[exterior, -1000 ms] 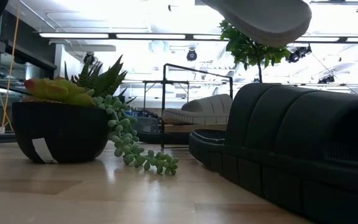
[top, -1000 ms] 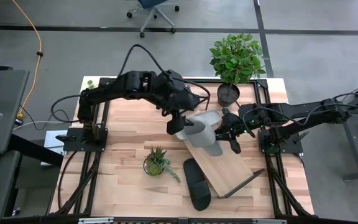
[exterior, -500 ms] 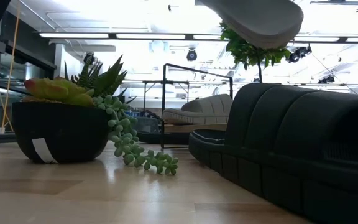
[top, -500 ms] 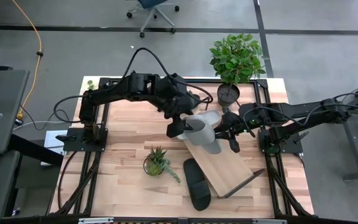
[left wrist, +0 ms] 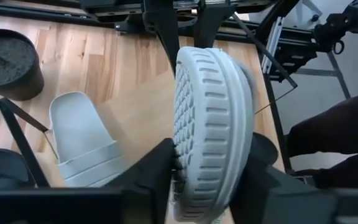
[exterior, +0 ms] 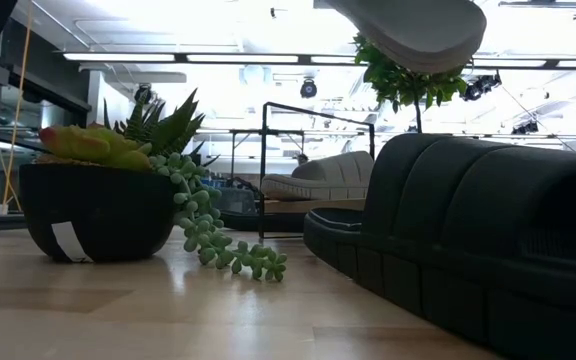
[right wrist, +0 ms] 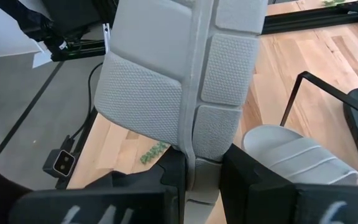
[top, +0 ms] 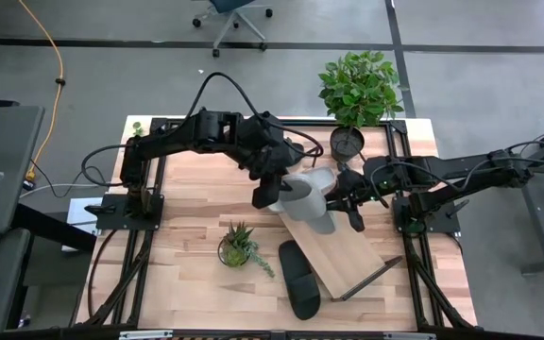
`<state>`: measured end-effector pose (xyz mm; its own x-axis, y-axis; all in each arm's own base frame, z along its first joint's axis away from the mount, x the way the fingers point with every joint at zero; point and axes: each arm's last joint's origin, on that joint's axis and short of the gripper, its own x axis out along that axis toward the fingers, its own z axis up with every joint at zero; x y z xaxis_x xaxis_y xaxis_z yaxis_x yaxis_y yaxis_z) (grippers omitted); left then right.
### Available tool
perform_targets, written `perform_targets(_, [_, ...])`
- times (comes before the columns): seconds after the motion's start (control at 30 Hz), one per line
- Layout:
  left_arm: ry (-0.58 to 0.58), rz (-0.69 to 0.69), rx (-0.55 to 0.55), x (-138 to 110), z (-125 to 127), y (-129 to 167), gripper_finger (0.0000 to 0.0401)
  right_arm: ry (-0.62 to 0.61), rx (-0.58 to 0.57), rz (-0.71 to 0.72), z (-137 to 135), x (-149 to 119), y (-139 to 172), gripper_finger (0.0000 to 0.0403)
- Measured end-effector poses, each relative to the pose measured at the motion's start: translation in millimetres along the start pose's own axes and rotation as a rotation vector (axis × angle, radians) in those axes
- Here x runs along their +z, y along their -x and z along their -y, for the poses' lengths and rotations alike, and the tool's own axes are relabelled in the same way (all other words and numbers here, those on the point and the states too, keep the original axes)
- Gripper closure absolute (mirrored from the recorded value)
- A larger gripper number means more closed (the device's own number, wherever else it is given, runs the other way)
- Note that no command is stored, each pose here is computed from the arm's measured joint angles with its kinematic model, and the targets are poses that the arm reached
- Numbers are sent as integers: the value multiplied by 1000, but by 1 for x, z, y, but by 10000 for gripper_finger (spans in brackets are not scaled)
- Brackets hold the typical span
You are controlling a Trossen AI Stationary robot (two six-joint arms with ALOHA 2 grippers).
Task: Pick and place slides into the shelf
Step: Put the gray slide on the shelf
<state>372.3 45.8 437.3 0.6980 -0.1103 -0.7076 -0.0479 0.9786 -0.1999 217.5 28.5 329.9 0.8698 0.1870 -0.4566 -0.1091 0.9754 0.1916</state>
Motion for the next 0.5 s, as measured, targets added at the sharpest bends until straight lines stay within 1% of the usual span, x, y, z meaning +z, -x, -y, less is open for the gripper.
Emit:
perform_targets(0.1, [0, 1, 13, 0, -1, 0, 338, -2, 4, 4, 0, 0, 0, 361])
perform_targets(0.2, [0, 3, 33, 0, -1, 0, 372, -6, 3, 3, 0, 0, 0, 361])
perform_targets(0.33, [0, 4, 43, 0, -1, 0, 376, -7, 7, 2, 0, 0, 0, 356])
perform_targets(0.4, [0, 4, 42, 0, -1, 0, 376, -9, 29, 3, -1, 1, 0, 344])
perform_targets(0.5, [-1, 5, 42, 0, -1, 0, 367, -45, 28, 1, 0, 1, 0, 315])
